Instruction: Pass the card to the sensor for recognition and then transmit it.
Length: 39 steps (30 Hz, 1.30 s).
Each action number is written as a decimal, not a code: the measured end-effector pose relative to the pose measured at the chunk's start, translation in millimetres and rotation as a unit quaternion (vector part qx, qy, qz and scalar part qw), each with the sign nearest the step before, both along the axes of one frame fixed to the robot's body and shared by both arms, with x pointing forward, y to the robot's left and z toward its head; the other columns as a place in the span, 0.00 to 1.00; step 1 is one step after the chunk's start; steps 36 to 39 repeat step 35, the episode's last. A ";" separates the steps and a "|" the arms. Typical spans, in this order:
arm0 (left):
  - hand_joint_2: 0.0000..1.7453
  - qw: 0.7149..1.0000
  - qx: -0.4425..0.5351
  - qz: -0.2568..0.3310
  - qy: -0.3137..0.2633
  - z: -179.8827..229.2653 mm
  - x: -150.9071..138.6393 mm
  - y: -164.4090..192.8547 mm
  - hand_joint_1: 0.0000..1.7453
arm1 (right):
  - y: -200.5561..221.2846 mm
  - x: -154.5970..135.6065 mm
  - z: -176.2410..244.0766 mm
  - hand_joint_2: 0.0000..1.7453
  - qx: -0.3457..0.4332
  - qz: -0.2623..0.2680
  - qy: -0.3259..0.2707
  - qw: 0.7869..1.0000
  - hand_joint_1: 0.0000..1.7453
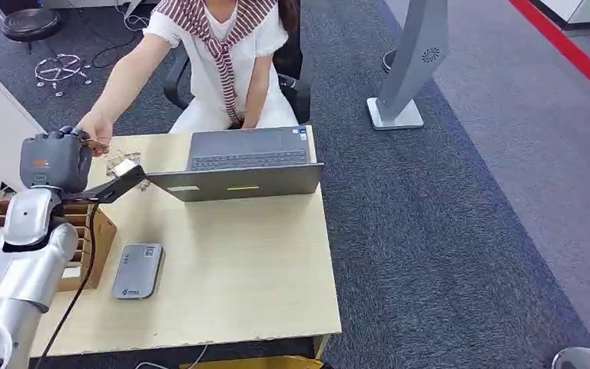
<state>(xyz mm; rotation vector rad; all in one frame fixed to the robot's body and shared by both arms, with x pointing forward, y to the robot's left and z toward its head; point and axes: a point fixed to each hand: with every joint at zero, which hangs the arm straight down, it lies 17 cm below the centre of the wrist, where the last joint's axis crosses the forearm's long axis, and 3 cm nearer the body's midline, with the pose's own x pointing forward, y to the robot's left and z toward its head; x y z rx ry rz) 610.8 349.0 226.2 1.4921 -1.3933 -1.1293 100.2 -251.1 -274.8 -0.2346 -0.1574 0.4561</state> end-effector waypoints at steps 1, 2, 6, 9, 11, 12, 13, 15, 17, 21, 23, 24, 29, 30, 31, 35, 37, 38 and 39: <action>1.00 1.000 -0.001 0.000 0.001 -0.9 0.7 -0.6 1.00 | -0.1 0.1 0.0 1.00 0.000 0.000 0.000 1.000 0.00; 1.00 1.000 -0.002 0.002 0.003 -2.9 0.9 0.4 1.00 | -0.2 0.3 0.0 1.00 -0.001 0.000 -0.001 1.000 0.00; 1.00 1.000 -0.007 0.007 0.011 -11.4 0.7 3.9 1.00 | -0.7 0.3 0.1 1.00 -0.001 -0.003 -0.002 1.000 0.00; 1.00 1.000 -0.008 0.009 0.014 -15.5 0.7 5.4 1.00 | -0.7 0.4 0.1 1.00 -0.001 -0.003 -0.002 1.000 0.00; 1.00 1.000 -0.007 0.010 0.018 -18.4 0.5 6.3 1.00 | -0.7 0.4 0.1 1.00 -0.001 -0.003 -0.002 1.000 0.00; 1.00 1.000 -0.007 0.010 0.019 -19.5 0.4 6.6 1.00 | -0.7 0.3 0.0 1.00 -0.001 -0.003 -0.002 1.000 0.00; 1.00 1.000 -0.007 0.011 0.020 -20.8 0.3 6.9 1.00 | -0.7 0.3 0.1 1.00 -0.001 -0.003 -0.002 1.000 0.00; 1.00 1.000 -0.010 0.012 0.021 -22.1 0.0 7.5 0.53 | -0.5 0.3 0.0 1.00 0.000 -0.003 -0.002 1.000 0.00; 1.00 1.000 -0.011 0.015 0.018 -23.6 -0.7 9.5 0.00 | -1.0 0.1 0.0 1.00 -0.001 -0.010 -0.002 1.000 0.00; 1.00 0.999 -0.014 0.026 0.021 -31.4 -2.4 14.7 0.00 | -1.6 -1.0 -0.1 1.00 -0.001 -0.015 -0.001 1.000 0.00; 1.00 0.999 -0.013 0.026 0.014 -31.2 -3.2 14.0 0.00 | -2.4 -1.7 -0.2 1.00 -0.003 -0.018 0.002 1.000 0.00; 1.00 1.000 -0.013 0.025 0.012 -31.3 -3.6 13.7 0.00 | -2.9 -1.9 -0.2 1.00 -0.004 -0.018 0.003 1.000 0.00; 1.00 0.999 -0.012 0.025 0.015 -35.4 -4.1 12.6 0.00 | -2.9 -2.5 -0.3 1.00 -0.003 -0.023 0.005 1.000 0.00; 1.00 0.999 -0.012 0.025 0.016 -35.9 -4.1 12.5 0.00 | -2.8 -2.4 -0.3 1.00 -0.003 -0.024 0.004 1.000 0.00; 1.00 0.999 -0.012 0.026 0.016 -36.4 -4.2 12.7 0.00 | -2.9 -2.6 -0.3 1.00 -0.003 -0.024 0.005 1.000 0.00; 1.00 0.999 -0.012 0.025 0.019 -38.7 -4.4 12.4 0.00 | -2.9 -2.6 -0.3 1.00 -0.003 -0.024 0.005 1.000 0.00; 1.00 0.999 -0.012 0.025 0.019 -38.7 -4.4 12.4 0.00 | -2.9 -2.6 -0.3 1.00 -0.003 -0.024 0.005 1.000 0.00; 1.00 0.999 -0.012 0.025 0.019 -38.7 -4.4 12.4 0.00 | -2.9 -2.6 -0.3 1.00 -0.003 -0.024 0.005 1.000 0.00; 1.00 0.999 -0.012 0.025 0.019 -38.7 -4.4 12.4 0.00 | -2.9 -2.6 -0.3 1.00 -0.003 -0.024 0.005 1.000 0.00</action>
